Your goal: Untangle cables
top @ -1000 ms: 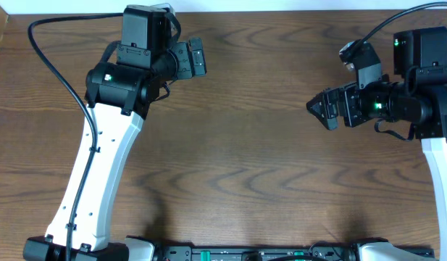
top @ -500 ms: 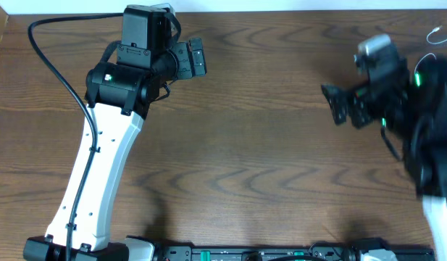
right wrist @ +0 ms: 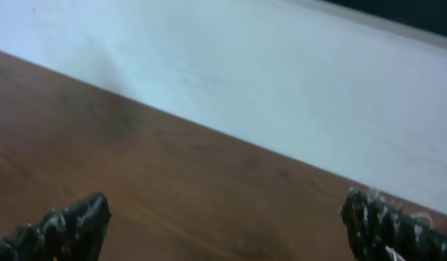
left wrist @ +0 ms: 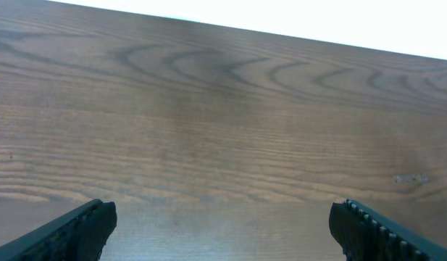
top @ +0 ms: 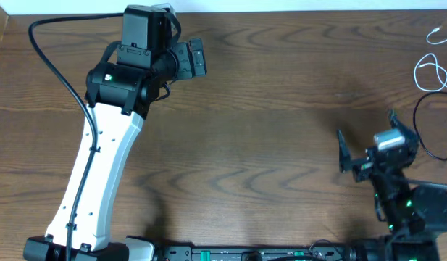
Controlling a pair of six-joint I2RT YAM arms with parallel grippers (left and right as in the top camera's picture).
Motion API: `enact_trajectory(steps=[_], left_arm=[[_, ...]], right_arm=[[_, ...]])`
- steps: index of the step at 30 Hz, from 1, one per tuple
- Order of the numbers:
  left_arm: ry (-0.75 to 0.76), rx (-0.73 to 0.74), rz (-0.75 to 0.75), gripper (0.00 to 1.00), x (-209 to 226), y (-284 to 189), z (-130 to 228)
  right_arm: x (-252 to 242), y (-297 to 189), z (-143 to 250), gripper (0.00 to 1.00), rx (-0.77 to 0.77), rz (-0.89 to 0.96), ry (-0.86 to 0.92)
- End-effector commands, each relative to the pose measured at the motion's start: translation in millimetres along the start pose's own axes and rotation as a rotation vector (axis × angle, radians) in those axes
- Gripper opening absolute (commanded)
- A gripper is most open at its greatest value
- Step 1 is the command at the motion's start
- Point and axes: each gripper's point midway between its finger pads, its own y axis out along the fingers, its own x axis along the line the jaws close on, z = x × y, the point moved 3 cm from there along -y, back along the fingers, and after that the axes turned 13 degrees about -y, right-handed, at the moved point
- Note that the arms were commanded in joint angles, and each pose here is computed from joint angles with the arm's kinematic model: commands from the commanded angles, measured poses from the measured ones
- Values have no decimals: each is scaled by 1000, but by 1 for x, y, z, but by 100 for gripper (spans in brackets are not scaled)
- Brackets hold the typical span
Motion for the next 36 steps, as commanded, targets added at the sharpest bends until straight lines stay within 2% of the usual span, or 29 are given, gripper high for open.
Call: enact_trajectory(steps=[1, 16, 20, 23, 36], left_arm=[[17, -7, 3, 99, -1, -2, -2], [17, -7, 3, 99, -1, -2, -2], [17, -7, 3, 99, -1, -2, -2], [17, -7, 3, 99, -1, -2, -2], [17, -7, 3, 99, -1, -2, -2]], right_arm=[[11, -4, 18, 99, -27, -5, 2], [51, -3, 73, 99, -125, -43, -20], [62, -3, 87, 99, -72, -96, 1], [63, -3, 87, 99, -69, -101, 49], [63, -3, 87, 99, -70, -100, 50]])
